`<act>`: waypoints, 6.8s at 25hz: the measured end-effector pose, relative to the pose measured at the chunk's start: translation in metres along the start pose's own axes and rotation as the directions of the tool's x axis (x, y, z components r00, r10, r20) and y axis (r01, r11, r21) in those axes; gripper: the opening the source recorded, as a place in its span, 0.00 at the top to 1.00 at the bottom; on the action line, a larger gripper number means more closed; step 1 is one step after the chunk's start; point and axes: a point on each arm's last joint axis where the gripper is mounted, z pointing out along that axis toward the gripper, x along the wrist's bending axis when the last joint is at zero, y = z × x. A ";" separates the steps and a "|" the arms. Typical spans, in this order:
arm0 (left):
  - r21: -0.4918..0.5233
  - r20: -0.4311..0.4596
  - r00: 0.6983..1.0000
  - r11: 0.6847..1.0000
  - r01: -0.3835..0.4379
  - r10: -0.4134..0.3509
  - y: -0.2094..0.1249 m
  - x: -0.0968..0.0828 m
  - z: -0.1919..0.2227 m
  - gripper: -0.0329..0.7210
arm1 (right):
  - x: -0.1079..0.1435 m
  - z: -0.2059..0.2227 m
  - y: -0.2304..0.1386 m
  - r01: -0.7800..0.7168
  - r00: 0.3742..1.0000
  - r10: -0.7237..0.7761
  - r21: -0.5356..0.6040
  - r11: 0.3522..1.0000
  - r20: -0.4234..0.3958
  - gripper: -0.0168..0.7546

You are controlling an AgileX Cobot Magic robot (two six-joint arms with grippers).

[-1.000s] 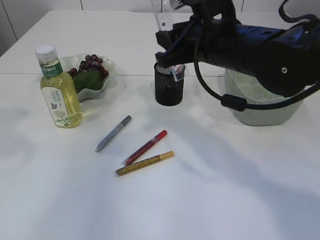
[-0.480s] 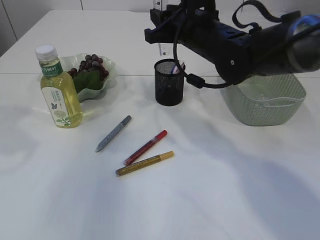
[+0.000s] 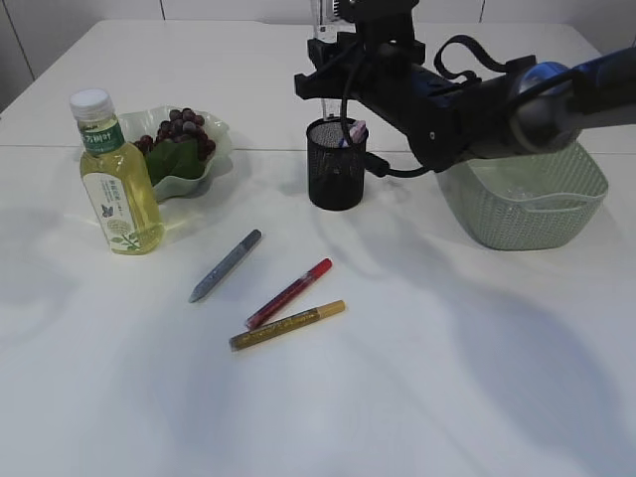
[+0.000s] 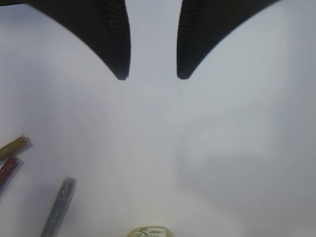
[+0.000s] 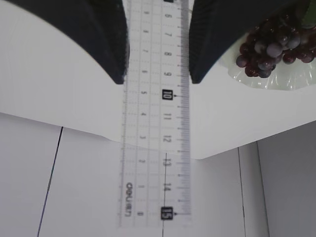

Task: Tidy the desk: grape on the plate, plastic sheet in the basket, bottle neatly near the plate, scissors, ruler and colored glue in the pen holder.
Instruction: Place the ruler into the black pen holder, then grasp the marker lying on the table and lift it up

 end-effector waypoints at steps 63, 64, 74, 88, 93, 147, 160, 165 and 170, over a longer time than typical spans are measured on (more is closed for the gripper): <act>-0.030 0.004 1.000 1.000 0.000 0.000 0.003 0.000 0.000 0.64 | -0.011 0.017 0.016 -0.006 1.000 0.005 0.104 0.995 0.008 0.44; -0.030 0.004 1.000 1.000 0.000 0.000 0.003 0.000 0.000 0.64 | -0.012 0.012 0.029 -0.006 1.000 0.006 0.123 0.992 0.005 0.44; -0.027 0.003 1.000 1.000 0.000 0.000 0.003 0.000 0.000 0.64 | -0.022 -0.077 0.150 -0.014 0.999 0.027 0.378 0.926 -0.031 0.44; 0.021 0.037 0.998 0.999 -0.042 0.041 -0.004 -0.017 0.000 0.64 | -0.015 -0.171 0.162 0.018 0.985 0.140 0.860 0.509 -0.104 0.44; 0.020 0.070 0.993 0.996 -0.092 0.090 -0.007 -0.034 -0.002 0.64 | -0.013 -0.173 0.162 -0.020 0.981 0.180 0.871 0.490 -0.079 0.44; 0.232 0.125 0.940 0.911 -0.340 0.318 0.112 -0.128 0.222 0.55 | 0.008 -0.298 0.134 -0.197 0.906 0.422 0.917 0.347 0.035 0.44; 0.240 0.173 0.934 0.906 -0.348 0.313 0.113 -0.121 0.228 0.55 | 0.008 -0.298 0.134 -0.198 0.906 0.423 0.917 0.346 0.036 0.44; 0.268 0.183 0.935 0.899 -0.345 0.305 0.109 -0.122 0.242 0.55 | 0.008 -0.298 0.134 -0.198 0.906 0.423 0.917 0.346 0.036 0.44; 0.276 0.188 0.935 0.897 -0.344 0.301 0.107 -0.123 0.246 0.55 | 0.008 -0.298 0.134 -0.198 0.906 0.423 0.917 0.346 0.036 0.44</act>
